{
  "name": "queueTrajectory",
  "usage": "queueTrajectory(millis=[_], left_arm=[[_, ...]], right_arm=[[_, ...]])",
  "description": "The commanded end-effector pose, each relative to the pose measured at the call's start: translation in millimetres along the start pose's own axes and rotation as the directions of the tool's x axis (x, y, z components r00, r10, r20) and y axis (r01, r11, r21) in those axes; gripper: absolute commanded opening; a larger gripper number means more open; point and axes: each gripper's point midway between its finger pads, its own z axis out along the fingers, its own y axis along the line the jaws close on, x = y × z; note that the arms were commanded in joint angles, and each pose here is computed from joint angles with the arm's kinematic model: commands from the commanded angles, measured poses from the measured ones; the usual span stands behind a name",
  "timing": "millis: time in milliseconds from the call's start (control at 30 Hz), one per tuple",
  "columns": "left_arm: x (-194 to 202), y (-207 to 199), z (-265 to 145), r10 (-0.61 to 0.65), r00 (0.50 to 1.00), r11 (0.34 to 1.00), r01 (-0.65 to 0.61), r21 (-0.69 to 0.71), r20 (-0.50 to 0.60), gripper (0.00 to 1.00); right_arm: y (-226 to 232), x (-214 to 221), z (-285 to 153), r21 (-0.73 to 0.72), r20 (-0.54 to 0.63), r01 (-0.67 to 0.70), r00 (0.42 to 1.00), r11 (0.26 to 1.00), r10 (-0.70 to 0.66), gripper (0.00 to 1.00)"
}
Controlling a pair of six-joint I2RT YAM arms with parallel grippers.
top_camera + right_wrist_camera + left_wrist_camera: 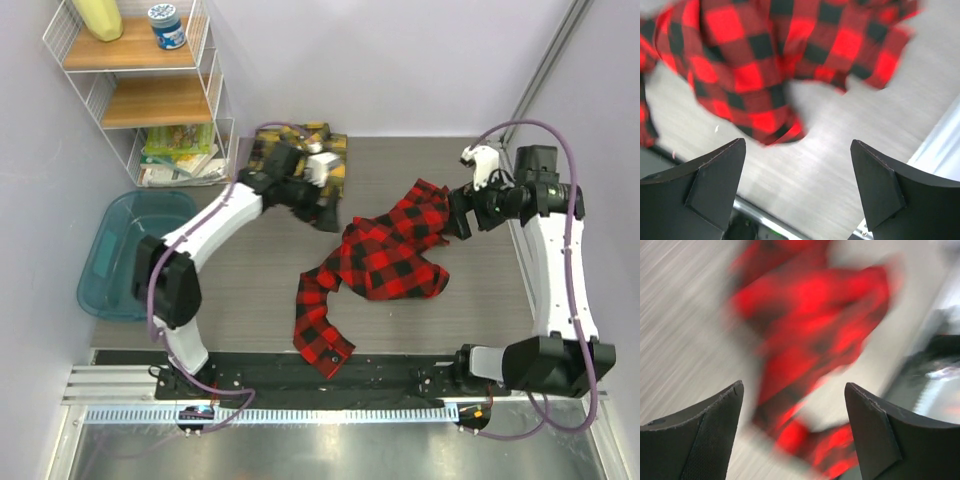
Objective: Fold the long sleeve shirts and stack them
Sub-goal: Flatten the shirt out
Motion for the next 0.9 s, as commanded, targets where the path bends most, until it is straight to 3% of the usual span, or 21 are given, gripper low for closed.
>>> queueTrajectory(millis=[0,100,233,433,600,700,733,800,833,867], left_arm=[[89.7,38.4,-75.3,0.152,0.966,0.976,-0.18,-0.12,-0.208,0.82],[159.2,44.8,-74.4,0.121,0.926,0.981,-0.166,-0.098,-0.357,0.83],[194.9,38.6,-60.0,0.069,0.913,0.993,-0.099,-0.055,-0.403,0.86],[215.2,26.1,-26.3,0.084,0.887,0.994,-0.108,-0.027,-0.454,0.89],[210.8,-3.2,-10.9,0.16,0.903,0.987,-0.154,0.046,-0.398,0.93],[218.4,-3.7,5.2,0.214,0.891,0.973,-0.23,0.008,-0.4,0.95],[219.5,3.2,9.4,0.225,0.882,0.965,-0.26,-0.03,-0.414,0.91],[220.7,9.2,21.5,0.224,0.864,0.958,-0.28,-0.059,-0.451,0.65],[222.4,3.5,23.6,0.218,0.86,0.966,-0.258,-0.023,-0.462,0.49],[216.7,-2.9,18.4,0.234,0.846,0.966,-0.259,0.014,-0.48,0.17]], right_arm=[[37.2,30.8,13.8,-0.146,-0.115,0.08,0.989,0.986,-0.097,0.91],[72.8,33.8,40.6,-0.191,-0.118,0.176,0.973,0.966,-0.2,0.91],[100.0,36.3,65.6,-0.212,-0.094,0.257,0.955,0.943,-0.281,0.89],[111.6,47.8,76.9,-0.255,-0.101,0.305,0.935,0.918,-0.339,0.84],[105.4,39.6,78.7,-0.23,-0.098,0.329,0.928,0.916,-0.359,0.82],[101.4,33.0,77.6,-0.198,-0.084,0.314,0.938,0.929,-0.335,0.82],[103.5,30.7,76.6,-0.21,-0.07,0.299,0.945,0.931,-0.32,0.83],[97.1,24.9,73.7,-0.192,-0.05,0.258,0.961,0.947,-0.272,0.84],[95.3,21.2,71.0,-0.194,-0.031,0.245,0.966,0.95,-0.255,0.85],[86.6,18.5,67.3,-0.172,-0.017,0.227,0.972,0.959,-0.234,0.86]])
